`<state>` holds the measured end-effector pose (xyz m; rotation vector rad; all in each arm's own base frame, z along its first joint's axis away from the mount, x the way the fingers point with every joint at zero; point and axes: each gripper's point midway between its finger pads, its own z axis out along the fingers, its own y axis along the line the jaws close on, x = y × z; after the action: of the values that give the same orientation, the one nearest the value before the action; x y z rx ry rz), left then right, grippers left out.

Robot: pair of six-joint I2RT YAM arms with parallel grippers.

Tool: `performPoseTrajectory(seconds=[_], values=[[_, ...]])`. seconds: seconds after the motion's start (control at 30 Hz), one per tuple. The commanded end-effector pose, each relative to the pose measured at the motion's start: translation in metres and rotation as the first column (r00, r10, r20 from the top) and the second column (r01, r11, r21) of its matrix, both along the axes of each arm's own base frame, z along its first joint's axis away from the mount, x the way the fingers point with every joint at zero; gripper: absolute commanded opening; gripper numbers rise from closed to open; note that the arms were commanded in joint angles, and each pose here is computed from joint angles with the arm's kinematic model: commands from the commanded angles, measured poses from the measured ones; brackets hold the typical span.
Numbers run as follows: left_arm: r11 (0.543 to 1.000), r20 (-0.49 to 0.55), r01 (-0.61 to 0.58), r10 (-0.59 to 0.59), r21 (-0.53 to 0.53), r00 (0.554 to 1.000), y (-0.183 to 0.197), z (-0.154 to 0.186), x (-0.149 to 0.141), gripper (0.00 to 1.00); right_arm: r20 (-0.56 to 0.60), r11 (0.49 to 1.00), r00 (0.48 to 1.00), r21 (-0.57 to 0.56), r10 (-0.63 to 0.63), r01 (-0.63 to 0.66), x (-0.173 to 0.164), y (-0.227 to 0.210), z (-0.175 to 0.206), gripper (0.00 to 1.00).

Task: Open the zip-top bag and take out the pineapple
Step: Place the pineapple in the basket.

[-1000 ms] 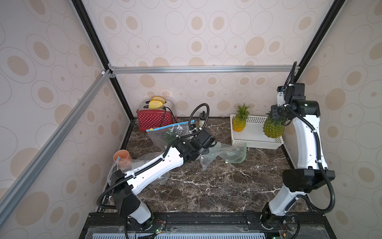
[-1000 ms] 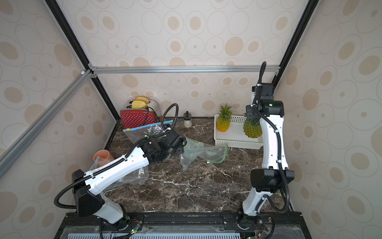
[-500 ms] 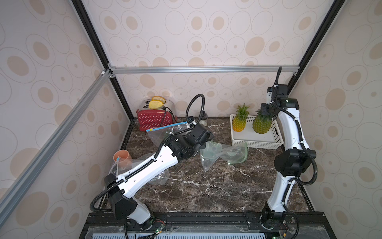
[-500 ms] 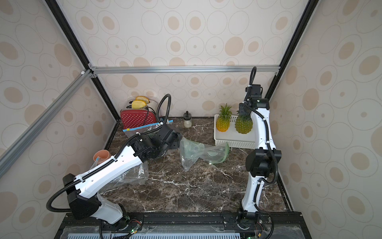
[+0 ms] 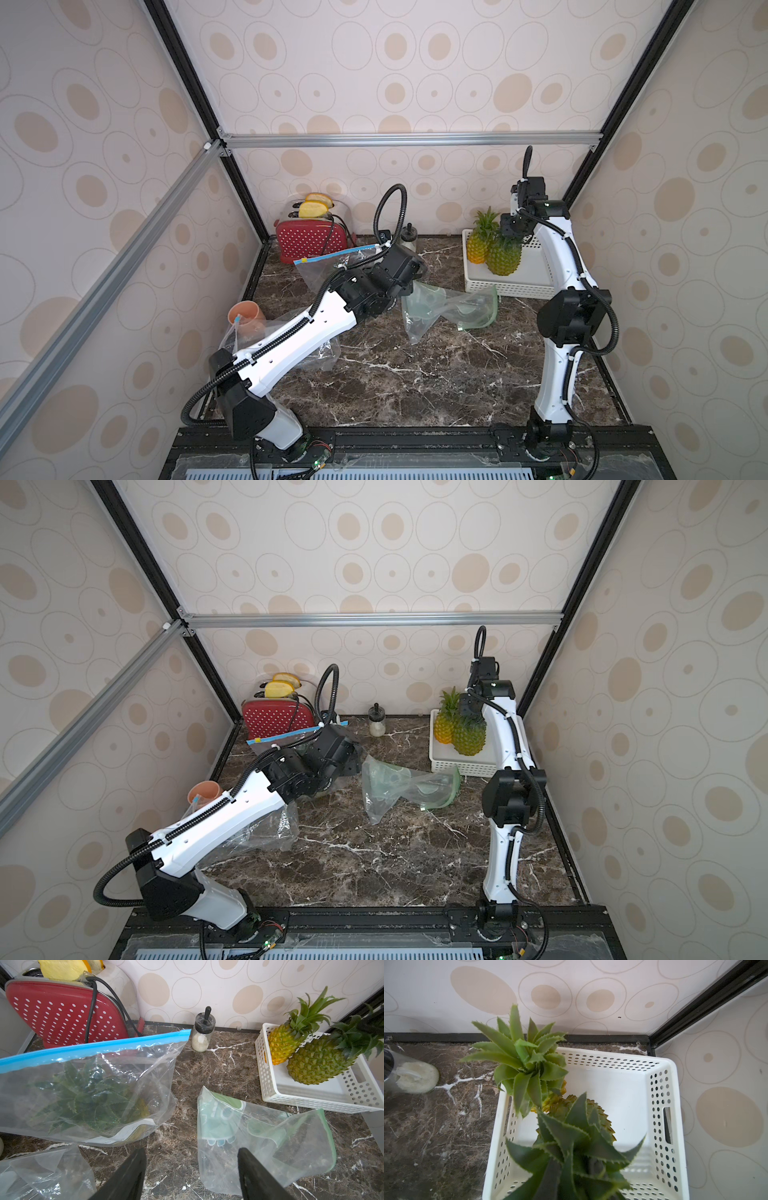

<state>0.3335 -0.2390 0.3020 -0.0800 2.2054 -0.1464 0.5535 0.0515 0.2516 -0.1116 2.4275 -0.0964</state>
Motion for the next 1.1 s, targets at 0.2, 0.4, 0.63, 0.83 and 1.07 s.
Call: performPoseTrajectory(seconds=[0.2, 0.4, 0.63, 0.83, 1.07], values=[[1.0, 0.013, -0.025, 0.025, -0.004, 1.0, 0.017, 0.001, -0.007, 0.72, 0.04, 0.988, 0.999, 0.154, 0.022, -0.028, 0.001, 0.042, 0.012, 0.0], [1.0, 0.016, -0.03, 0.031, -0.006, 0.999, 0.021, 0.0, -0.009, 0.72, 0.021, 0.981, 1.0, 0.192, 0.008, -0.012, -0.008, 0.047, 0.016, 0.0], [1.0, 0.012, -0.026, 0.026, -0.01, 1.0, 0.021, -0.004, -0.011, 0.72, -0.03, 0.985, 0.999, 0.17, -0.025, 0.03, -0.012, 0.039, 0.004, 0.0], [1.0, 0.009, -0.026, 0.026, -0.015, 1.0, 0.021, -0.007, -0.012, 0.72, -0.032, 0.981, 0.999, 0.192, -0.007, 0.013, -0.013, 0.044, 0.005, 0.02], [0.999, 0.008, -0.024, 0.024, -0.023, 1.0, 0.02, -0.009, -0.012, 0.72, -0.047, 0.978, 0.999, 0.209, 0.01, 0.0, -0.017, 0.047, 0.005, 0.28]])
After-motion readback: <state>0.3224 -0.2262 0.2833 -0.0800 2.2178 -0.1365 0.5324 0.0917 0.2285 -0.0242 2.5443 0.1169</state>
